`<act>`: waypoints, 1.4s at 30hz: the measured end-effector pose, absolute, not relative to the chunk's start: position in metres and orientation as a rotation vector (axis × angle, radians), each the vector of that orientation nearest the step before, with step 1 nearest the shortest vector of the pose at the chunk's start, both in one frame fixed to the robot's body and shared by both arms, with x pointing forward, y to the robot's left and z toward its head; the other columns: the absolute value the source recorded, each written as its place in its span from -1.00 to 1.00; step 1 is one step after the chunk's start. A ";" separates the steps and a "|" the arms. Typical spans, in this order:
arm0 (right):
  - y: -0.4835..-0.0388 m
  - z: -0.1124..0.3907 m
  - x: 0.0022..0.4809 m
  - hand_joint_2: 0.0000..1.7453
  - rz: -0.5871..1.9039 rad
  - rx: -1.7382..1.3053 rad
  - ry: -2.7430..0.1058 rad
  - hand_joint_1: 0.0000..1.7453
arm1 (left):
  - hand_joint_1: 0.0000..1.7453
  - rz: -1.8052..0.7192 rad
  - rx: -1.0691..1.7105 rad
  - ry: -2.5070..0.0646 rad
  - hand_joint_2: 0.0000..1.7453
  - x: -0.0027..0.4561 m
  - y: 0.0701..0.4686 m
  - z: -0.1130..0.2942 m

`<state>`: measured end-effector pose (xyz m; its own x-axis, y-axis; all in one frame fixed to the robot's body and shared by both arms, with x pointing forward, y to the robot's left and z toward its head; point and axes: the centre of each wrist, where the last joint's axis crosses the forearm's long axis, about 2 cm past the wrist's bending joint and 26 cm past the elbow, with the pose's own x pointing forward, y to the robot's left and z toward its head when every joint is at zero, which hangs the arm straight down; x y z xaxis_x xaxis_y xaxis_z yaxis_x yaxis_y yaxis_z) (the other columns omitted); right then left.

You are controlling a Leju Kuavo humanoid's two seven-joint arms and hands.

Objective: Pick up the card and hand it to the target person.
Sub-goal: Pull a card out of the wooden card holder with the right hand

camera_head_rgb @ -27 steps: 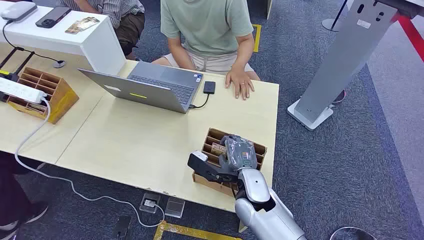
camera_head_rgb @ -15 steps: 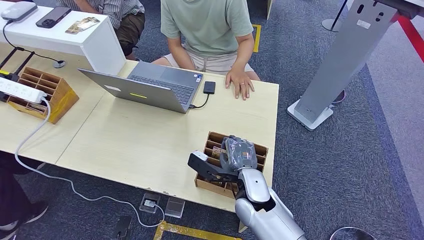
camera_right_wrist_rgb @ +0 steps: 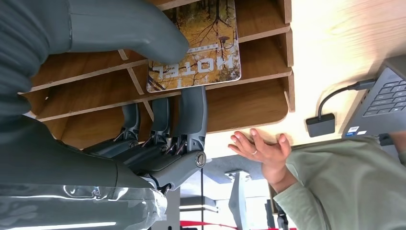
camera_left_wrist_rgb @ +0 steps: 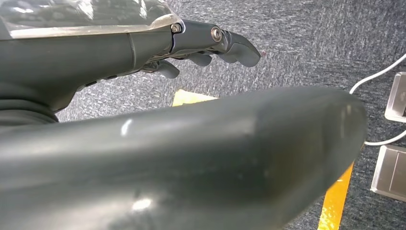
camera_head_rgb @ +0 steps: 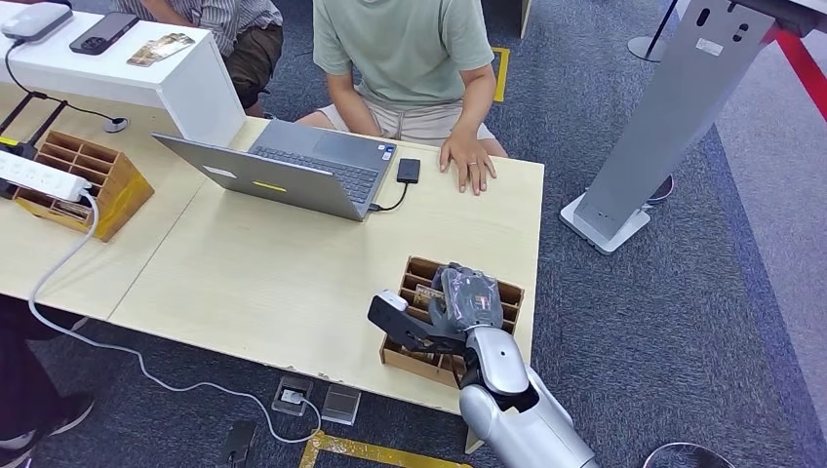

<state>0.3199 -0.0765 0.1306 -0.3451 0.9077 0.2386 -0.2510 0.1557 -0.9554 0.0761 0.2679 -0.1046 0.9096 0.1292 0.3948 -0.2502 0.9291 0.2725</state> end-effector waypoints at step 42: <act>-0.076 0.136 0.320 1.00 1.390 -0.634 -1.443 0.72 | -1.00 0.207 0.356 -0.363 -1.00 0.076 0.268 -0.104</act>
<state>0.3203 -0.0758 0.1360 -0.3691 0.8825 0.2914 -0.2582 0.2038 -0.9444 0.0759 0.2678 -0.1044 0.9150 0.1341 0.3806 -0.2598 0.9174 0.3013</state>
